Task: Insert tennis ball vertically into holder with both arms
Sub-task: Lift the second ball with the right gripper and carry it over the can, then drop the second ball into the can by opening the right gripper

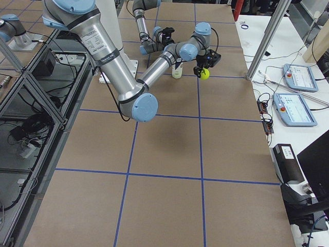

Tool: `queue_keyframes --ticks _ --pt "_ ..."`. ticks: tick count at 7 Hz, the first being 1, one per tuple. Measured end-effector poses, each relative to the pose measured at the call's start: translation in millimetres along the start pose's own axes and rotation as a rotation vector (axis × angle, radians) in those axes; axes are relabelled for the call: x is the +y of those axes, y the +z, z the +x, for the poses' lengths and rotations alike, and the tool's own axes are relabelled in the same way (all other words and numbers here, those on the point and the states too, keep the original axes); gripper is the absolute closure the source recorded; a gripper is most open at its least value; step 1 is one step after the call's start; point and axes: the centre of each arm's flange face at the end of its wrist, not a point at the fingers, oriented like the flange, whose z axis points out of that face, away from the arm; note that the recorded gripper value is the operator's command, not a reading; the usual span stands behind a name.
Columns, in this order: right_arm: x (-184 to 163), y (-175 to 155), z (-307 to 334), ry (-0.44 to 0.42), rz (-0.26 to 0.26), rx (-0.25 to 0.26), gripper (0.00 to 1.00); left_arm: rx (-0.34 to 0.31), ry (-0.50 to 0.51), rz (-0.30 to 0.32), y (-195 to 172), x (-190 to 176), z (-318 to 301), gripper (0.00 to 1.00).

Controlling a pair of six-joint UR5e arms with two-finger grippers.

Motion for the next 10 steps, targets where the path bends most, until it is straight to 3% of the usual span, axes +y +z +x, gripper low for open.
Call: queue_keyframes --ticks 2,3,5,9,10 --pt "98.1 -32.7 -15.1 -0.016 -0.104 -0.044 1.00 0.000 0.000 0.000 0.2 0.0 0.1 0.11" --pt "125.4 -39.2 -15.5 -0.037 -0.136 -0.054 1.00 0.000 0.000 -0.001 0.3 0.2 0.0 0.13" --pt "154.0 -36.5 -16.1 -0.067 -0.155 -0.058 1.00 -0.001 0.002 -0.002 0.4 0.3 0.1 0.14" --pt "171.1 -22.4 -18.7 -0.086 -0.144 -0.048 1.00 -0.001 0.002 -0.002 -0.1 0.6 -0.2 0.14" --pt "172.4 -20.7 -18.8 -0.087 -0.144 -0.046 0.68 -0.001 0.001 -0.002 -0.4 0.8 -0.4 0.14"
